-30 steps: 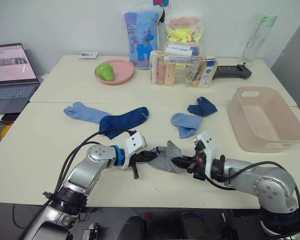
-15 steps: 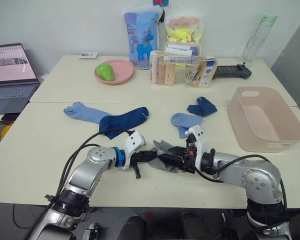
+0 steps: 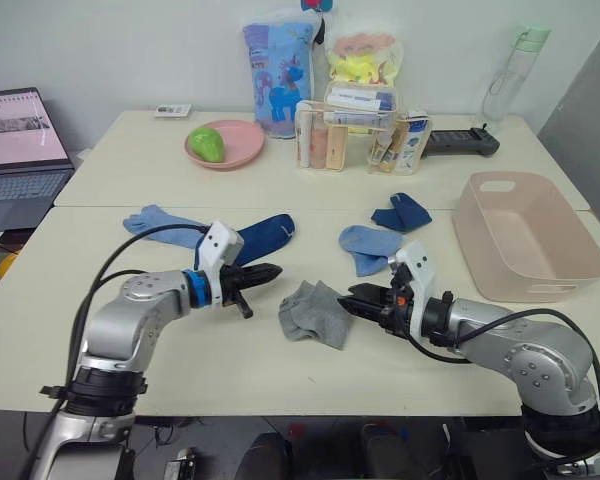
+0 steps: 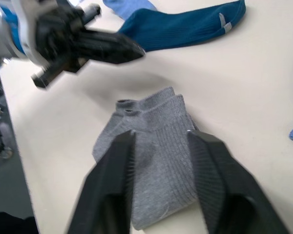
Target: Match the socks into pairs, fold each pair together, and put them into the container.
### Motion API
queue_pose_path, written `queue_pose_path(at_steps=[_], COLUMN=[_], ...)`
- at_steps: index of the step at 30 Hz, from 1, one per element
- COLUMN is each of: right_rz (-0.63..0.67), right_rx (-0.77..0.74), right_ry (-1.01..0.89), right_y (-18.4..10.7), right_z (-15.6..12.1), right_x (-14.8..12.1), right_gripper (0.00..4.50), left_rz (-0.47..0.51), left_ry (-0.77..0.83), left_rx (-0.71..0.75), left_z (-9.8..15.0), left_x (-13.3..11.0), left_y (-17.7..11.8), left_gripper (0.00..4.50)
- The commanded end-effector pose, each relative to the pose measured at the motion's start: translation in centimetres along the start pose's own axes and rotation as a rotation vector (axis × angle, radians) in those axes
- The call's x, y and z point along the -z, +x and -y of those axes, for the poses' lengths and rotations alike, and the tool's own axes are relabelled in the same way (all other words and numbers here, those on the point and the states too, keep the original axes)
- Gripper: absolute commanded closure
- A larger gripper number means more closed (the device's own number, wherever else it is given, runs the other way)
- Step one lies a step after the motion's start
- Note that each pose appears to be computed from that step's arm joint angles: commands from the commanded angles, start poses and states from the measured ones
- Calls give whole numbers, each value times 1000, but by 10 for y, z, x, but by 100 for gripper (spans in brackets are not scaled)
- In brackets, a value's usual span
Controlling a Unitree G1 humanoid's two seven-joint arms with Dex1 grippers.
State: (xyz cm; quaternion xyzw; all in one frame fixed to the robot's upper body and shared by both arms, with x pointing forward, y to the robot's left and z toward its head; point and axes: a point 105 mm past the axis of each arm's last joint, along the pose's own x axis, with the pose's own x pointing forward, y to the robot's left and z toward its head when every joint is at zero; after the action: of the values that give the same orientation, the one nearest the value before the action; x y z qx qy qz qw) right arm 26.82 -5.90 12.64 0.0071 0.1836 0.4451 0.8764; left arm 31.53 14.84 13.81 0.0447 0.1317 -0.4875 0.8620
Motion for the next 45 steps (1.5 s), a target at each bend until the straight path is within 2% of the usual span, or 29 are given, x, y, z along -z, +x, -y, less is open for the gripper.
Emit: queue_pose_path(at_steps=[1, 2, 6, 12, 16, 21, 24, 28, 30, 34, 37, 41, 43, 45], right_rz=[11, 2, -10, -11, 54, 97, 82, 5, -26, -92, -48, 32, 65, 71], right_rx=[-5, 1, 36, 105, 98, 18, -53, -118, -133, -157, -157, -116, -90, -67], right_ry=[-84, -101, -112, -109, -103, -124, -120, -127, -131, -176, -186, -128, -115, -131], right_y=[15, 18, 30, 40, 35, 11, 7, 9, 10, 5, 1, -9, -10, -6], right_z=[-1, 1, 9, 16, 14, 6, -4, -14, -17, -19, -19, -10, -3, 3], right_x=[2, 4, 11, 15, 5, -5, -1, 19, 28, 43, 34, 16, 7, 4], right_gripper=[427, 444, 444, 444, 444, 444, 444, 444, 444, 444, 444, 444, 444, 444], left_rz=[15, 3, -14, -66, -65, -163, -203, -256, -252, -174, -86, -38, -55, -91], left_ry=[147, 171, 207, 316, 309, 325, 333, 346, 355, 321, 298, 345, 387, 401], left_rx=[165, 188, 233, 266, 260, 242, 228, 198, 194, 197, 254, 333, 387, 408], left_z=[31, 37, 54, 64, 62, 44, 35, 22, 20, 22, 35, 53, 63, 69], left_x=[-24, -22, -12, 10, 11, 32, 40, 50, 47, 26, 1, -22, -22, -9], left_y=[6, 10, 24, 45, 49, 41, 31, 19, 18, 18, 19, 17, 17, 22], left_gripper=[450, 450, 450, 450, 450, 450, 450, 450, 450, 450, 450, 450, 450, 450])
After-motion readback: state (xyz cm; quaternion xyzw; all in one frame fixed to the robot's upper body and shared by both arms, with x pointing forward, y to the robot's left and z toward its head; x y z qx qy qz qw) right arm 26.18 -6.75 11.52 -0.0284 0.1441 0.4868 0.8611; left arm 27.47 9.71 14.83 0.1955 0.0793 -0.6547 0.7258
